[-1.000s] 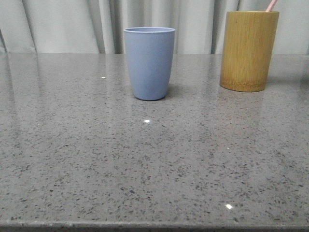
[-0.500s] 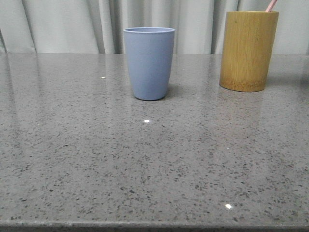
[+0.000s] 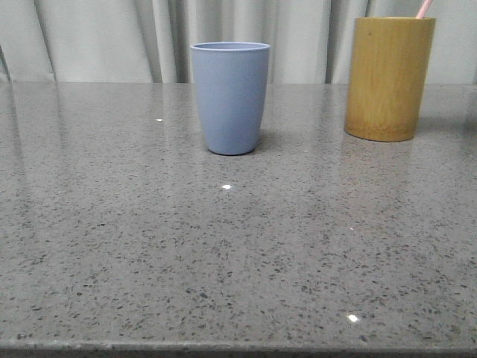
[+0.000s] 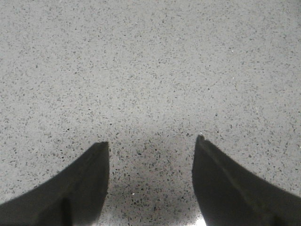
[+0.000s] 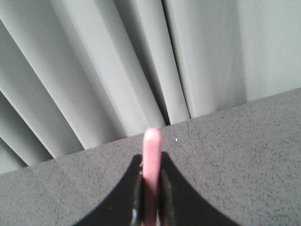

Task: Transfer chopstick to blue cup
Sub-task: 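Lift the pink stick up out of the bamboo holder with the right gripper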

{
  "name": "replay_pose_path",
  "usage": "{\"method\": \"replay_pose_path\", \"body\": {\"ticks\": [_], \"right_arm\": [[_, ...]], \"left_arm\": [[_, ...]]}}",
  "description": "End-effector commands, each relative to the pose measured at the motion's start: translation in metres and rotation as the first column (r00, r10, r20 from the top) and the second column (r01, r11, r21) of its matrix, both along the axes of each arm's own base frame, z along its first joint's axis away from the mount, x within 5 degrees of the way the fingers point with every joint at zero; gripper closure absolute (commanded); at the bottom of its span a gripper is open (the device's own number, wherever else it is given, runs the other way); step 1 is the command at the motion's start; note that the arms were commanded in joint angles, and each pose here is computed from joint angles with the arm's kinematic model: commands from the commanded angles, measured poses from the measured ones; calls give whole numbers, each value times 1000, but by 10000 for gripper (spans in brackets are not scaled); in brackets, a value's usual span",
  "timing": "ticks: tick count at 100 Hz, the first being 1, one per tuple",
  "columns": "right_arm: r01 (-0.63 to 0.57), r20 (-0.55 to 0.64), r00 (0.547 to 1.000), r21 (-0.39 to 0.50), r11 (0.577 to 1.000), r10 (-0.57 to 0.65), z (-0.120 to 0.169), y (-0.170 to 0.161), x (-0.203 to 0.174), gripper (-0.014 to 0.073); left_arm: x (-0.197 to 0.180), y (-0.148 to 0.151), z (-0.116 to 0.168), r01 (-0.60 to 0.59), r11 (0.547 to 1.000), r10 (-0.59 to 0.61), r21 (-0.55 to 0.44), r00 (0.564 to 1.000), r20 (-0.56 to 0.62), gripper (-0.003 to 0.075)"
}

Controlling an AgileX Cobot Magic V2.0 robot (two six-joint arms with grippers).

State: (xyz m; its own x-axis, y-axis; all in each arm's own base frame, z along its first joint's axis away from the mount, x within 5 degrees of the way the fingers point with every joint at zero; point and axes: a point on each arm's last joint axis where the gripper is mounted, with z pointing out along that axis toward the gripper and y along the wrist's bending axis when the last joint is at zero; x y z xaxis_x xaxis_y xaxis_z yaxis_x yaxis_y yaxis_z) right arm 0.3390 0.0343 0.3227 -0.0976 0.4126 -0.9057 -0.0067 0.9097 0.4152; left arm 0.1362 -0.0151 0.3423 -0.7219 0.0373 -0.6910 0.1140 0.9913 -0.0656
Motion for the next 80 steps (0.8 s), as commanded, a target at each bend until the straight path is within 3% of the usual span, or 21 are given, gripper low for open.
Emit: {"method": "replay_pose_path", "body": {"ticks": [1,37,80], "right_arm": [[16,152,988,-7,1000,-15,30,-2,-4,602],[3,192,981,2,1000,-3,57,-1,-8,634],[-89,224,971,9,996,84,148,7,-39,634]], "left_arm": [[3,0,12,-16,1000,18,-24,996,85,332],[3,0,12,-16,1000,18,-24,996,85,332],[3,0,12,-15,999,18,-28,996,85,332]]}}
